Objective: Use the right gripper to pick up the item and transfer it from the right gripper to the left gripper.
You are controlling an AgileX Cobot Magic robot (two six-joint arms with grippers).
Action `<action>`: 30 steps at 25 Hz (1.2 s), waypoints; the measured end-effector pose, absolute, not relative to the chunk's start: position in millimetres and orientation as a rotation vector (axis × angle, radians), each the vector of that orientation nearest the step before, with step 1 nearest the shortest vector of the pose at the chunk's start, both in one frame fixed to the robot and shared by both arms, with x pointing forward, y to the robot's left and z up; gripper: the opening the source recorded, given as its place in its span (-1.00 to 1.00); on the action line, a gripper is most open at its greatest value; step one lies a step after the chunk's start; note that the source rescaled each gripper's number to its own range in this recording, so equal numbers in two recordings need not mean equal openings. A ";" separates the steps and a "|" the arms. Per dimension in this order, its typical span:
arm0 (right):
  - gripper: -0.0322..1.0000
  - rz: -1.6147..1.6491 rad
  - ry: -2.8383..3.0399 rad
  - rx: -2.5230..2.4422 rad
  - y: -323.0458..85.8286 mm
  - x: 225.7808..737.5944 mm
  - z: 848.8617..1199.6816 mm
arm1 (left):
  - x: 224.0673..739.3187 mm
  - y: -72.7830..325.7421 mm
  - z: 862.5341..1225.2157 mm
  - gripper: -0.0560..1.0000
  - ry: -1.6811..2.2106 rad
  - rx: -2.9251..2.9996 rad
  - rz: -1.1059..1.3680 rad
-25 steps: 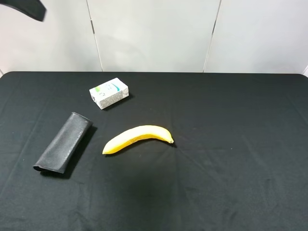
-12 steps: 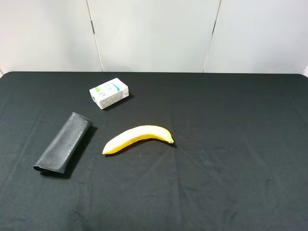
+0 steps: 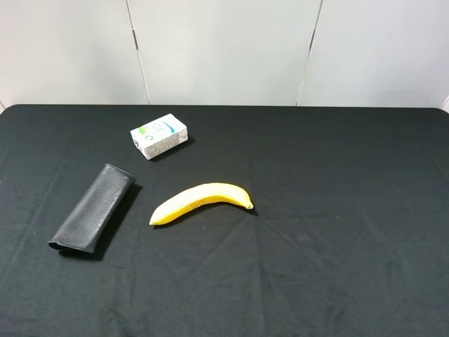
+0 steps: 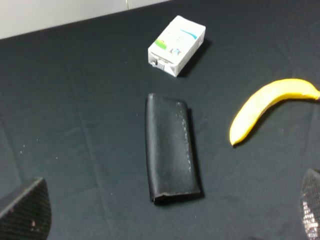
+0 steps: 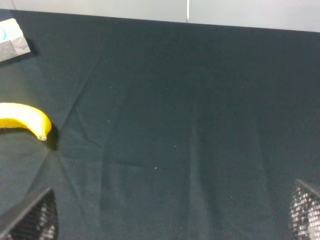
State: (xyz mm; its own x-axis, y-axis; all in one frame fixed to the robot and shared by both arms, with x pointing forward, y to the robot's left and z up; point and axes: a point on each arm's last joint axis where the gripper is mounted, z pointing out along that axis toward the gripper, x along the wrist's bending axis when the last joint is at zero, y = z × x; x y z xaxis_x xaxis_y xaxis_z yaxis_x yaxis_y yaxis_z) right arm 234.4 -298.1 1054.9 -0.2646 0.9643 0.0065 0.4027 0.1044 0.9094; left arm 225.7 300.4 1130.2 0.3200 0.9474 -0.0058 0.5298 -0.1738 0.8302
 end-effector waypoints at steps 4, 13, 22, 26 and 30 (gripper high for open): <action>1.00 1.131 1.751 1.341 -298.1 234.4 1054.9 | 205.5 306.0 1103.9 0.98 1.267 1.763 0.741; 1.00 1.130 1.752 1.342 -298.1 234.4 1054.8 | 214.5 303.5 1060.7 0.94 1.294 1.805 0.713; 1.00 1.130 1.752 1.342 -298.1 234.4 1054.8 | 226.1 300.3 1040.1 0.93 1.327 1.843 0.682; 1.00 1.130 1.752 1.342 -298.1 234.4 1054.8 | 226.2 300.3 1040.2 0.93 1.326 1.843 0.682; 1.00 1.128 1.749 1.344 -298.1 234.4 1054.8 | 226.2 300.3 1040.2 0.92 1.326 1.843 0.682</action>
State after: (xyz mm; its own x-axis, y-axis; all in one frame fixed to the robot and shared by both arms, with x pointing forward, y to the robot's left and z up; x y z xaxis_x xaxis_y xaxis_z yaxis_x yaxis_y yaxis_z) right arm 234.4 -298.1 1054.8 -0.2614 0.9652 0.0065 0.4039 0.1033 0.9089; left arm 226.2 300.3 1040.2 0.3202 0.9473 -0.0059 0.5463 -0.1796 0.8181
